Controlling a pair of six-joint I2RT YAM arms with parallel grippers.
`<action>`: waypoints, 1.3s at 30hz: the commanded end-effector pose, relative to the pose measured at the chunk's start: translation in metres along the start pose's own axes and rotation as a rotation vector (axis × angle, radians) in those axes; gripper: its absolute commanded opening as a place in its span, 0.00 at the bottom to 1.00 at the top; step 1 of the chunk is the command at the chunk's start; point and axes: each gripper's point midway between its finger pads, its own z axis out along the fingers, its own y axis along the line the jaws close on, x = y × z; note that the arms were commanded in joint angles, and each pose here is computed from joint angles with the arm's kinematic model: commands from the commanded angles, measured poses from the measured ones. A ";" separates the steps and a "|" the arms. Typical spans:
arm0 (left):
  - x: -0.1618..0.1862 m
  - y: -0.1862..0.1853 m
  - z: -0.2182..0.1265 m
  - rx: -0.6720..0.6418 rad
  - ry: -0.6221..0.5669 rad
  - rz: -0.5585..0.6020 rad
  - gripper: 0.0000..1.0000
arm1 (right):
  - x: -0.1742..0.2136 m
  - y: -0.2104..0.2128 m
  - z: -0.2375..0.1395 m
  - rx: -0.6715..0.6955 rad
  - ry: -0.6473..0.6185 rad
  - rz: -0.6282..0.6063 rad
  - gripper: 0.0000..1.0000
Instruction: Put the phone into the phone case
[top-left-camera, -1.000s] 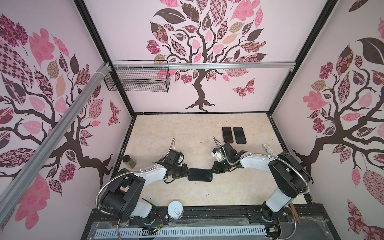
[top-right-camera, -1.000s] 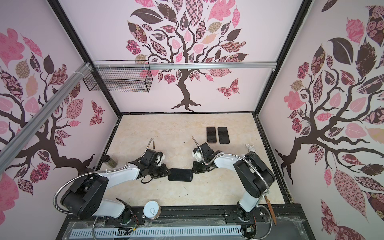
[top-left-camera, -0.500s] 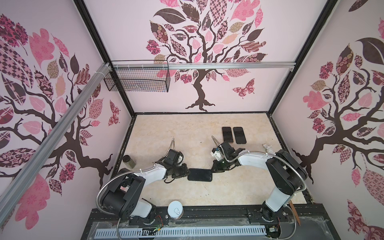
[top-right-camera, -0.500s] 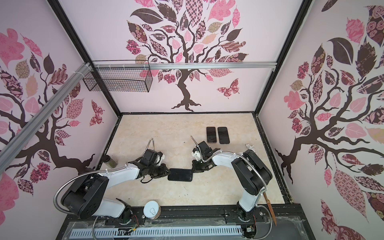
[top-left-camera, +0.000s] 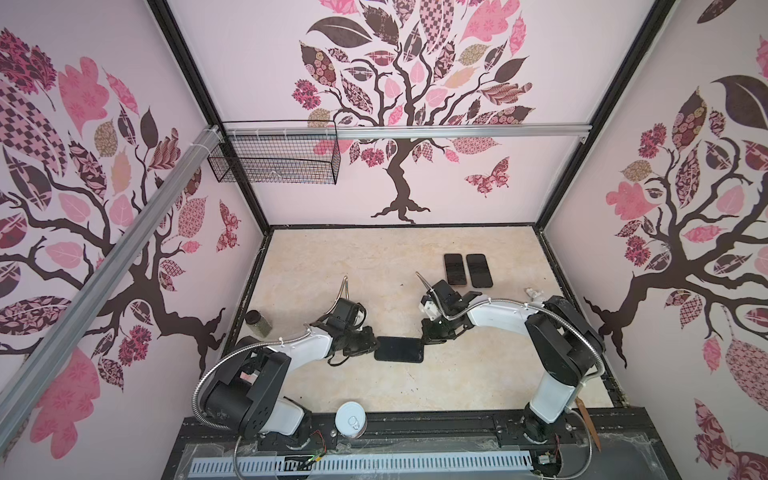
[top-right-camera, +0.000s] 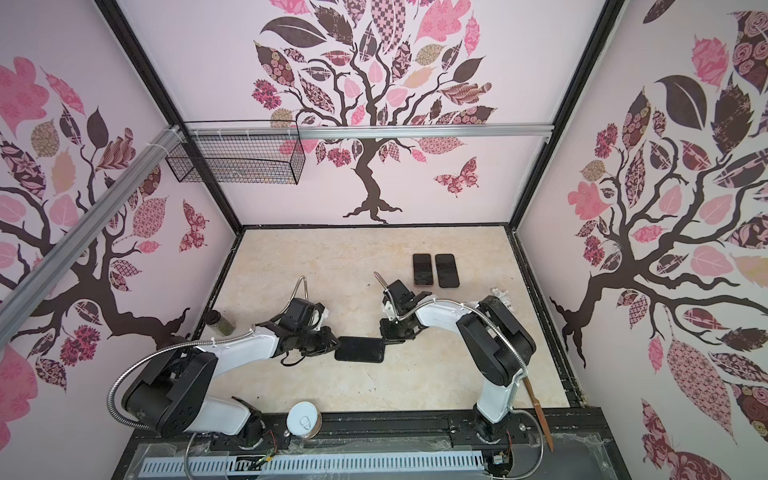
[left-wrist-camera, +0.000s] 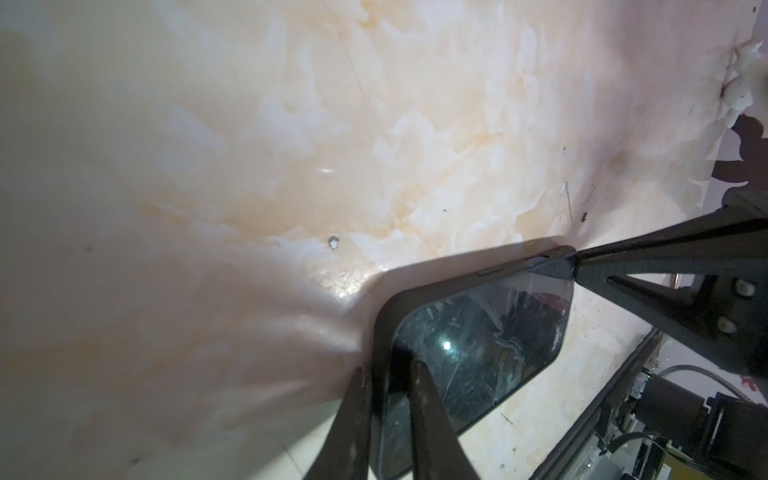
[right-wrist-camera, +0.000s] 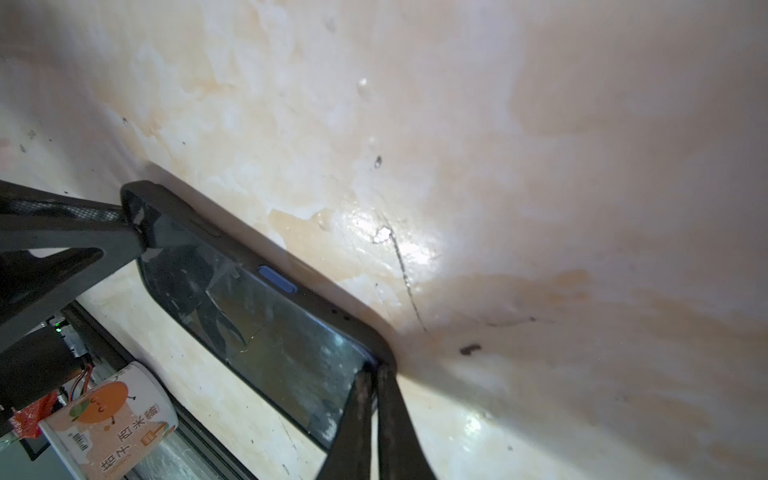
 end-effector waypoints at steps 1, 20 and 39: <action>0.005 0.002 0.018 0.012 0.009 0.016 0.17 | 0.060 -0.053 0.108 0.201 0.140 -0.077 0.08; 0.006 0.005 0.009 -0.018 -0.008 0.018 0.17 | 0.050 -0.061 0.088 0.451 0.114 -0.193 0.09; 0.008 0.005 -0.006 -0.035 -0.032 0.018 0.18 | 0.022 -0.017 0.044 0.305 0.003 -0.250 0.17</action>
